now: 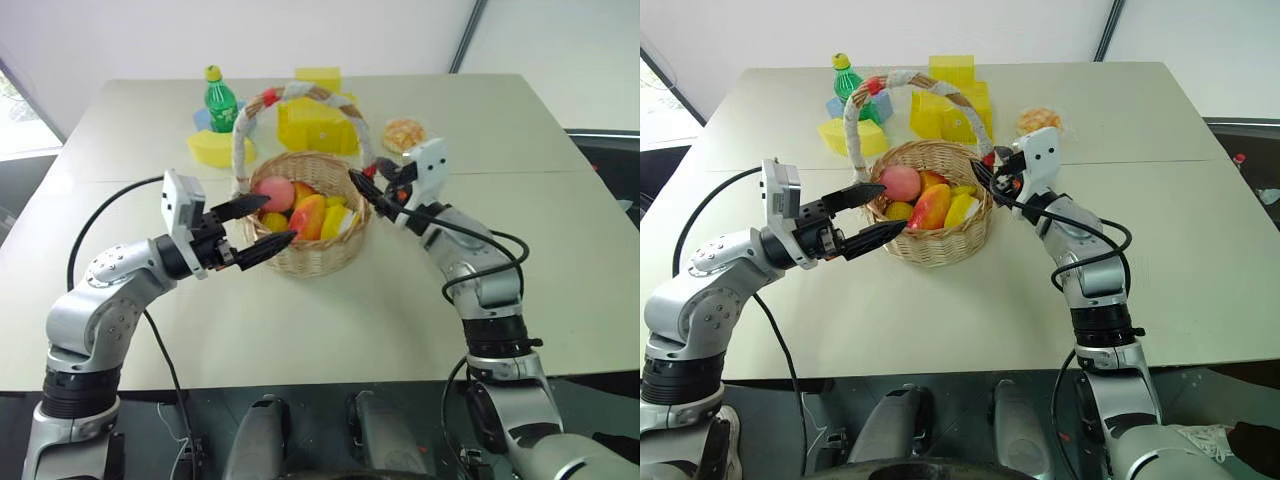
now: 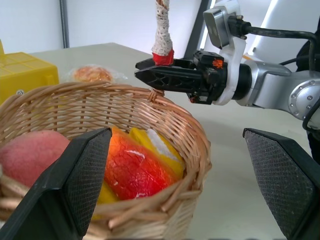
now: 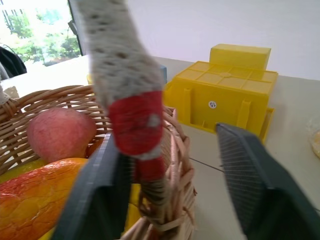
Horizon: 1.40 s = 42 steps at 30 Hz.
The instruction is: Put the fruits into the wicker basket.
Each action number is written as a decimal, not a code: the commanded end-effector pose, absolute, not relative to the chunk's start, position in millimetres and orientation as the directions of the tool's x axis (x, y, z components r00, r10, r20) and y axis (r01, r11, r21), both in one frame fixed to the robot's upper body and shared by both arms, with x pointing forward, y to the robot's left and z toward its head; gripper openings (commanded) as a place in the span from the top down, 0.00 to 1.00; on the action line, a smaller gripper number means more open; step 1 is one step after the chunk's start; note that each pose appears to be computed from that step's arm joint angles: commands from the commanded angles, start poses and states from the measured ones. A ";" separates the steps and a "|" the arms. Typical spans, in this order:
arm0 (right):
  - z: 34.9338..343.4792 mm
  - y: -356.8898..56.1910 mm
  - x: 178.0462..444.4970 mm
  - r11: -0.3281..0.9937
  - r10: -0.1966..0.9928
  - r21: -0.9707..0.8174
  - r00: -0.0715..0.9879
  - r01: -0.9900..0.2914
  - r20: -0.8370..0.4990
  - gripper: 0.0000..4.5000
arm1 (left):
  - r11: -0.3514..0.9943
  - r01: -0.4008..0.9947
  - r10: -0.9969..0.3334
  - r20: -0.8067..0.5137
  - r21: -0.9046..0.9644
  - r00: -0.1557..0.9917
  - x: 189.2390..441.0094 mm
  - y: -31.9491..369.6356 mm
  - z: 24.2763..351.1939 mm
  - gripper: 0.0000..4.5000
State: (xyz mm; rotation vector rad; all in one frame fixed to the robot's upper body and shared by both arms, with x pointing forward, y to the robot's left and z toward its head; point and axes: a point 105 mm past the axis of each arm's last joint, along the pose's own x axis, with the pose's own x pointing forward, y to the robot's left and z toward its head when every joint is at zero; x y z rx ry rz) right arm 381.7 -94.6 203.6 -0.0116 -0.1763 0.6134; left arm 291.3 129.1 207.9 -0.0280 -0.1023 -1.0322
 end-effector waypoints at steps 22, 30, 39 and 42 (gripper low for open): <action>226.1 -342.2 366.8 0.946 -0.220 -0.176 0.939 0.271 0.264 0.99 | 0.410 0.910 -0.905 0.154 0.070 0.396 296.0 103.2 219.0 0.00; 232.6 -347.1 352.5 0.938 -0.240 -0.172 0.924 0.299 0.298 0.27 | 0.430 0.900 -0.897 0.150 0.068 0.417 297.6 107.5 217.5 0.00; 232.9 -292.0 303.2 0.925 0.171 -0.369 0.964 -0.086 0.204 0.27 | 0.600 0.791 -0.800 0.100 0.121 0.591 319.6 153.7 213.3 0.00; 213.1 -251.6 294.8 0.867 0.380 -0.381 0.920 -0.320 0.092 0.27 | 0.687 0.711 -0.725 0.074 0.149 0.685 327.5 176.1 208.8 0.00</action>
